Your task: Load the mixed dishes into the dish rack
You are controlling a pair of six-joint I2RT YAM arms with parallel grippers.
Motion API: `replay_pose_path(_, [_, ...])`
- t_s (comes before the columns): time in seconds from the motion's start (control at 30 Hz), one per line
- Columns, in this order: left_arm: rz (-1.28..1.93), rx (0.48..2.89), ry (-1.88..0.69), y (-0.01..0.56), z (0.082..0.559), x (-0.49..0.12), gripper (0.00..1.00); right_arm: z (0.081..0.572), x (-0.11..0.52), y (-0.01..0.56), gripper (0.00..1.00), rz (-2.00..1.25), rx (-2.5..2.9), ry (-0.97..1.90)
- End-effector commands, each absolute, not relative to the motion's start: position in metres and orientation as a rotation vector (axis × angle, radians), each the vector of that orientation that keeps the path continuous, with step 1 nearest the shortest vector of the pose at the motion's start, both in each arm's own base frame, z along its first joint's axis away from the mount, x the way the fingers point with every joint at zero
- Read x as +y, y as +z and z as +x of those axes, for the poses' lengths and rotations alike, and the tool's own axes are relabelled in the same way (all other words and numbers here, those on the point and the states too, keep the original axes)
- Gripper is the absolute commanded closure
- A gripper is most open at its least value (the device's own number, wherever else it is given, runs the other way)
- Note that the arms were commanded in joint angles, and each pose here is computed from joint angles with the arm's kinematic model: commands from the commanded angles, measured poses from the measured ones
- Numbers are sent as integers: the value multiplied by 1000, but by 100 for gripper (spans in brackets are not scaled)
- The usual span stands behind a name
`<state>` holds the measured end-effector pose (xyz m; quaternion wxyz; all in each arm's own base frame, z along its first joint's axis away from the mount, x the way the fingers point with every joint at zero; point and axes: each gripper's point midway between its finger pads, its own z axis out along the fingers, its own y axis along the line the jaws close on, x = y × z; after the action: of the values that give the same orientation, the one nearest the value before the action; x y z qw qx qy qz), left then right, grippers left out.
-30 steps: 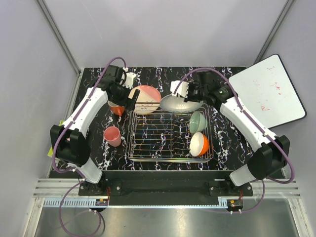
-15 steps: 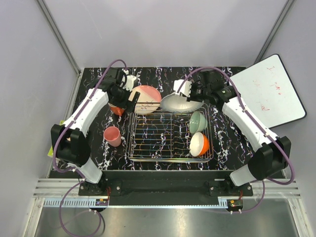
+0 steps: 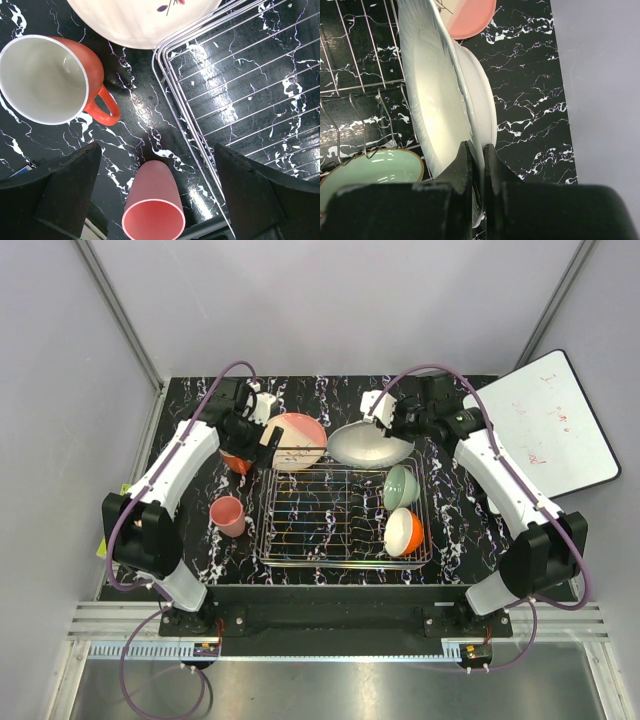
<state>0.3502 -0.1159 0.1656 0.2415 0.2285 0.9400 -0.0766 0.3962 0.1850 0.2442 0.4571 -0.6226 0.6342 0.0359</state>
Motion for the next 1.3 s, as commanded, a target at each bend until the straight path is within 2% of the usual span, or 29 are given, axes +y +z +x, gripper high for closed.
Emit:
replay_pose_path(0.0, [625, 2507, -204, 179, 355, -116, 1, 385, 187, 230, 100, -1496, 1643, 205])
replay_pose_path(0.5, [628, 2510, -214, 176, 354, -117, 1, 339, 199, 254, 100, -1410, 1556, 329])
replay_pose_path(0.97, [635, 2535, -211, 167, 356, -117, 1, 318, 202, 276, 100, -1410, 1456, 261])
replay_pose_path(1.27, [631, 2546, -204, 164, 359, -117, 1, 313, 196, 252, 100, -1401, 1444, 187])
